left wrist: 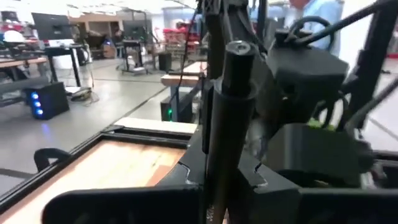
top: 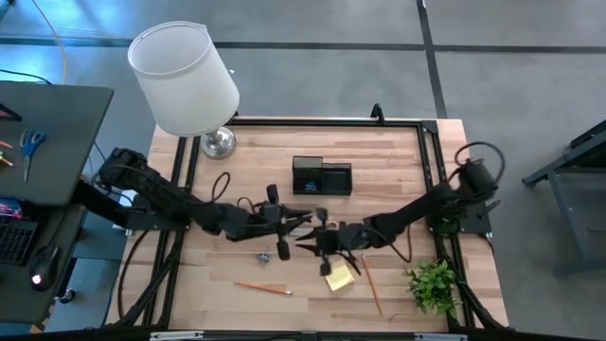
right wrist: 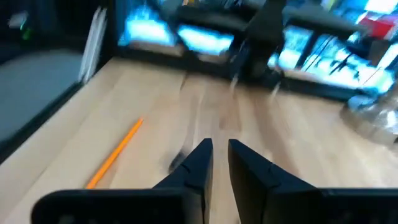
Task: Pick and place office supplies into organizer
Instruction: Put the black pen into the black desk organizer
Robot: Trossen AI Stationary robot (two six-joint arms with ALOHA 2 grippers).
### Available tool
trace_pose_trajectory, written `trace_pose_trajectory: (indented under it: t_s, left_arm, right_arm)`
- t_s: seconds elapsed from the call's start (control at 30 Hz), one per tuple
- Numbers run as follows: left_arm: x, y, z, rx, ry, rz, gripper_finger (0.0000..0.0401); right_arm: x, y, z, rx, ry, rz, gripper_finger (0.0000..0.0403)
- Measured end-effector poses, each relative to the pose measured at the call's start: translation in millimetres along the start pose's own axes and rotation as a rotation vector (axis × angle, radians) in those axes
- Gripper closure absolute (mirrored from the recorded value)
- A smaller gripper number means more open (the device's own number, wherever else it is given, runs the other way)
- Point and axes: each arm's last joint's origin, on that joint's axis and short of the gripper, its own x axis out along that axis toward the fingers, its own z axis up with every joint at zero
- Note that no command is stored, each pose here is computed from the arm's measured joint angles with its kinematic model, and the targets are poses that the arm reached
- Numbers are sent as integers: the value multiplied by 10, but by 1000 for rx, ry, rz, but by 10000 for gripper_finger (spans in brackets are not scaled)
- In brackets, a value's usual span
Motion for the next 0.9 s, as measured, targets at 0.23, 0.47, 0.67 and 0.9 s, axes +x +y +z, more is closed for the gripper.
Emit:
trace_pose_trajectory:
  t_s: [0.23,0.47,0.67,0.9]
  left_arm:
    - [-191,123,103,97,150,-70,378]
    - [-229,98,-4,115,276,-278,390]
    - [-227,94,-27,114,290,-279,378]
    - [-226,108,-37,107,300,-242,383]
  right_arm:
    - [-495,28,356,1,27,154,357]
    - [-757,-33,776,-93,-260,47,361]
    - [-613,-229,756,-137,-291,-23,321]
    - [-415,-419,714,-59,-386,-35,251]
